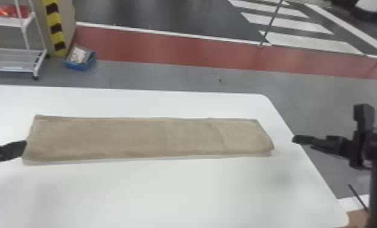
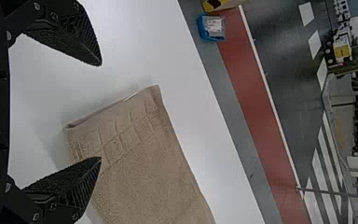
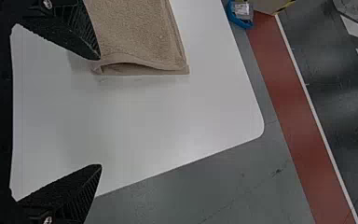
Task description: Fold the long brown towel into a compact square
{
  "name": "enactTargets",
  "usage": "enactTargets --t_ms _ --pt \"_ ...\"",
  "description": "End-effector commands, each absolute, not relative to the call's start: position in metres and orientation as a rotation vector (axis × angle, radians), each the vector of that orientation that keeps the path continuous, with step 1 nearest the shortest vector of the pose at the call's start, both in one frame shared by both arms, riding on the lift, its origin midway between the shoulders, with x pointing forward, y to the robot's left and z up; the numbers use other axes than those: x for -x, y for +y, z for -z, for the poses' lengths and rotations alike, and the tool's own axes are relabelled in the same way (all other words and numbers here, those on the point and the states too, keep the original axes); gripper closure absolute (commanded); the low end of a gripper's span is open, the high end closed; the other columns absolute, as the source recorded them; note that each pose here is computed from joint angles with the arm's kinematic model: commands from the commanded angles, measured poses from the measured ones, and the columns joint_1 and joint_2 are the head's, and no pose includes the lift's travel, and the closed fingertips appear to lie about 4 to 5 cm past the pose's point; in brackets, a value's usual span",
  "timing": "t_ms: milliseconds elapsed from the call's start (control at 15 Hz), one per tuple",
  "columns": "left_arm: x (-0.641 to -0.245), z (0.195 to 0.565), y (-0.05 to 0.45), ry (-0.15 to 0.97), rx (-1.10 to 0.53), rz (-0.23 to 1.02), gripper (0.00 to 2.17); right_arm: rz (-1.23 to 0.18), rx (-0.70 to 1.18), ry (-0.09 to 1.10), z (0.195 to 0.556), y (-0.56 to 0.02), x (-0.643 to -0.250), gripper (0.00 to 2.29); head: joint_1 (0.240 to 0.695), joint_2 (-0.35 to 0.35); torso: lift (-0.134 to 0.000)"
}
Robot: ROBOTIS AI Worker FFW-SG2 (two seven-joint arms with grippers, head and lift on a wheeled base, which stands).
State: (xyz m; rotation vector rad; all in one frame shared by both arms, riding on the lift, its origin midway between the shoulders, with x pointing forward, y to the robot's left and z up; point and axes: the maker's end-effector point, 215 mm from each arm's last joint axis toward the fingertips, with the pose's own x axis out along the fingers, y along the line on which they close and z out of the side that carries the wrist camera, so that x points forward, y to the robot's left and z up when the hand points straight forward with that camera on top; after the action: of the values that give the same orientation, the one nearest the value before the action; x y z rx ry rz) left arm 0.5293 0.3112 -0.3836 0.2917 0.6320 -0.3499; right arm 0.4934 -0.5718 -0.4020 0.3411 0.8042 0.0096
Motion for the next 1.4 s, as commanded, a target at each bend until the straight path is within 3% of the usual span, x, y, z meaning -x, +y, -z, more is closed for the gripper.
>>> enactTargets --t_ms 0,800,1200,1333 --pt "-0.528 0.385 0.311 0.635 -0.292 0.350 0.19 -0.009 -0.340 0.803 0.402 -0.573 -0.493 0.05 0.695 -0.275 -0.124" --pt "-0.529 0.384 0.308 0.630 -0.285 0.358 0.20 -0.008 -0.347 0.806 0.405 -0.573 -0.491 0.05 0.695 -0.278 -0.124" --pt "-0.554 0.383 0.291 0.609 -0.232 0.291 0.21 -0.007 -0.353 0.822 0.415 -0.571 -0.483 0.05 0.695 -0.281 -0.124" --pt "-0.556 0.399 0.289 0.661 -0.191 0.255 0.21 0.000 -0.354 0.822 0.417 -0.575 -0.478 0.05 0.695 -0.283 -0.124"
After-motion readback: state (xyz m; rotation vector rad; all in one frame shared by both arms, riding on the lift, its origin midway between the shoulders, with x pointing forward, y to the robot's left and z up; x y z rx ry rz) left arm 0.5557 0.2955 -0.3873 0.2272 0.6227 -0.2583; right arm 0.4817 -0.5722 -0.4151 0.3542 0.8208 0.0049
